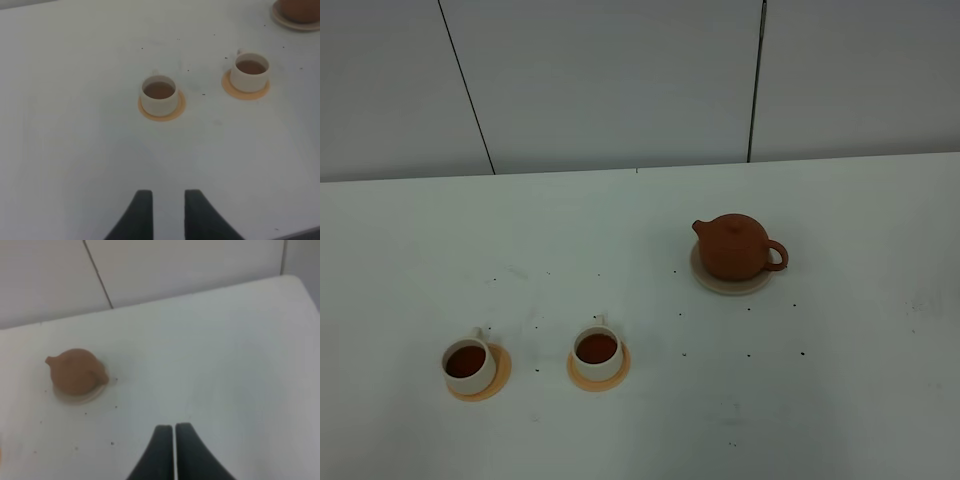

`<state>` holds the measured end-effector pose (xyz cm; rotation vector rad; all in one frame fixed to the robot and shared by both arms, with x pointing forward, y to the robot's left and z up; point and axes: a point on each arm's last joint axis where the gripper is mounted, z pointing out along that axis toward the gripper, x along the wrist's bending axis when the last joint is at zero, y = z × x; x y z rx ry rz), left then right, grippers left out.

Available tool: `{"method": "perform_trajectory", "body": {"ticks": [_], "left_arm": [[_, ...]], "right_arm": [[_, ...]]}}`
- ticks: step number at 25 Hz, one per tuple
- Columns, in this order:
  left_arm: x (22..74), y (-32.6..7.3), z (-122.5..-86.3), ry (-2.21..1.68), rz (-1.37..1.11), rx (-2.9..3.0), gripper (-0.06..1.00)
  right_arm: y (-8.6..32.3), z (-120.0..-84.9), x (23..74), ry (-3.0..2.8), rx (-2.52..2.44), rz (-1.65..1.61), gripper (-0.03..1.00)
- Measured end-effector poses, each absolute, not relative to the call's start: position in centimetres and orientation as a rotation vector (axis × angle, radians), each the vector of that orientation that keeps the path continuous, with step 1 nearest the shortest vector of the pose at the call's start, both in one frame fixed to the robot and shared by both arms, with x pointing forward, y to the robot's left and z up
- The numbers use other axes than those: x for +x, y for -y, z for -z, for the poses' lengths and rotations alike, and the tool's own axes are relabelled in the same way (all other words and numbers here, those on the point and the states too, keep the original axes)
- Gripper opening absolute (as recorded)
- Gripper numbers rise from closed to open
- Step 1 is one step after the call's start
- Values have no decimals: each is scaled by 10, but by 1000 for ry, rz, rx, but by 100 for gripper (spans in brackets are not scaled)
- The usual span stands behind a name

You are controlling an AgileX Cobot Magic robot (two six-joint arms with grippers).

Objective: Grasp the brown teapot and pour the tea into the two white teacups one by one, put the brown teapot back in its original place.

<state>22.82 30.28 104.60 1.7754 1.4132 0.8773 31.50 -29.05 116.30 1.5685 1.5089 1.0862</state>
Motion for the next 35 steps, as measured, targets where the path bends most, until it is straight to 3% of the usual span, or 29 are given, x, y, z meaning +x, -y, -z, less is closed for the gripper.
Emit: {"method": "perform_trajectory", "body": {"ticks": [11, 16, 27, 35], "left_arm": [[228, -303, -1046, -1413, -877, 1775, 23], [228, -303, -1046, -1413, -877, 1775, 23], [228, -303, -1046, -1415, -883, 1777, 23], [228, -303, -1046, -1415, -884, 1777, 23]], "right_arm": [[286, -1157, 238, -1314, 1533, -920, -1], [279, -1125, 208, -1219, 1507, -965, -1], [283, -1063, 235, -1377, 1602, -1015, -1], [284, -1050, 235, -1515, 1622, -1024, -1]]}}
